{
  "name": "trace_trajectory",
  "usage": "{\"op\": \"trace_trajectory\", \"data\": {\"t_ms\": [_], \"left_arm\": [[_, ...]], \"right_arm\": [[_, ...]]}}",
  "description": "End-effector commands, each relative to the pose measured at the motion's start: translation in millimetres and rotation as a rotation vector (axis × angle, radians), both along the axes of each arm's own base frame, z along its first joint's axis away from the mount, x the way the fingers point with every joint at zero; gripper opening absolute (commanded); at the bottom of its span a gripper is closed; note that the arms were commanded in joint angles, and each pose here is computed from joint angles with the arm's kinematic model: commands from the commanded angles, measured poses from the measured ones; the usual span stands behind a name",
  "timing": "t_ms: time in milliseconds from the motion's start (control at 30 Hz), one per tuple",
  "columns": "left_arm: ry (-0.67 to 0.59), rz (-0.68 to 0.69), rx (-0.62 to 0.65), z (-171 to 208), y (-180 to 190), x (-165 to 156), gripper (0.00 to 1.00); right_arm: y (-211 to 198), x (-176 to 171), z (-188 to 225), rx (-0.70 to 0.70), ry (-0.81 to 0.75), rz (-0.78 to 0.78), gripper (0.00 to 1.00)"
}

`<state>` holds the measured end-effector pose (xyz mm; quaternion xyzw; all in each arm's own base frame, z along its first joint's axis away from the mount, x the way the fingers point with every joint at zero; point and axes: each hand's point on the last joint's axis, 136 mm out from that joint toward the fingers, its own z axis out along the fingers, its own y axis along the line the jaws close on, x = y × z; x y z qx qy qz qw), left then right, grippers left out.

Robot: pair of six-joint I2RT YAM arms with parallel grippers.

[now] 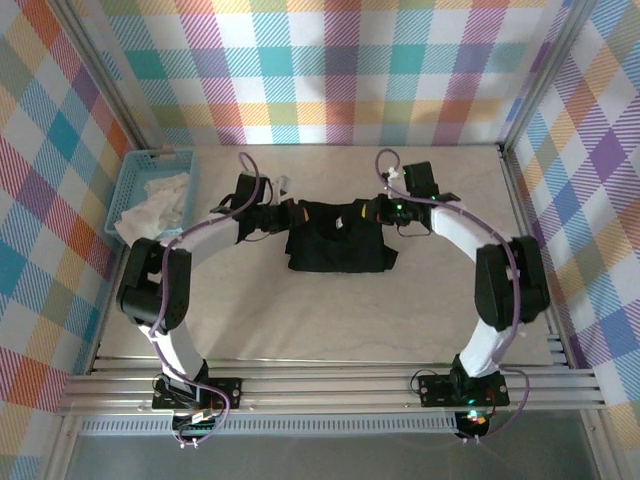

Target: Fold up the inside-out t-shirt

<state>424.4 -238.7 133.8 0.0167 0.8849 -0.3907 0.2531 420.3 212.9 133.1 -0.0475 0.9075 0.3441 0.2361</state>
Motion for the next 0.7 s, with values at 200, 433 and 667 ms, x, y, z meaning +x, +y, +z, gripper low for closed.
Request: {"op": "trace_trajectory", "data": {"t_ms": [200,433,667], "left_arm": [[0.047,0.049,0.190,-63,19,48,0.05],[0.042,0.124,0.317,-78,45,55,0.33],[0.012,0.196,0.373,-55,66,42,0.60]], "right_arm": [[-17,56,-84,-0.238,0.203,-0.060,0.05],[-40,69,-85,-0.355,0.190,-0.116,0.30],[-49,37,-37,-0.331,0.118,-0.102,0.50]]}}
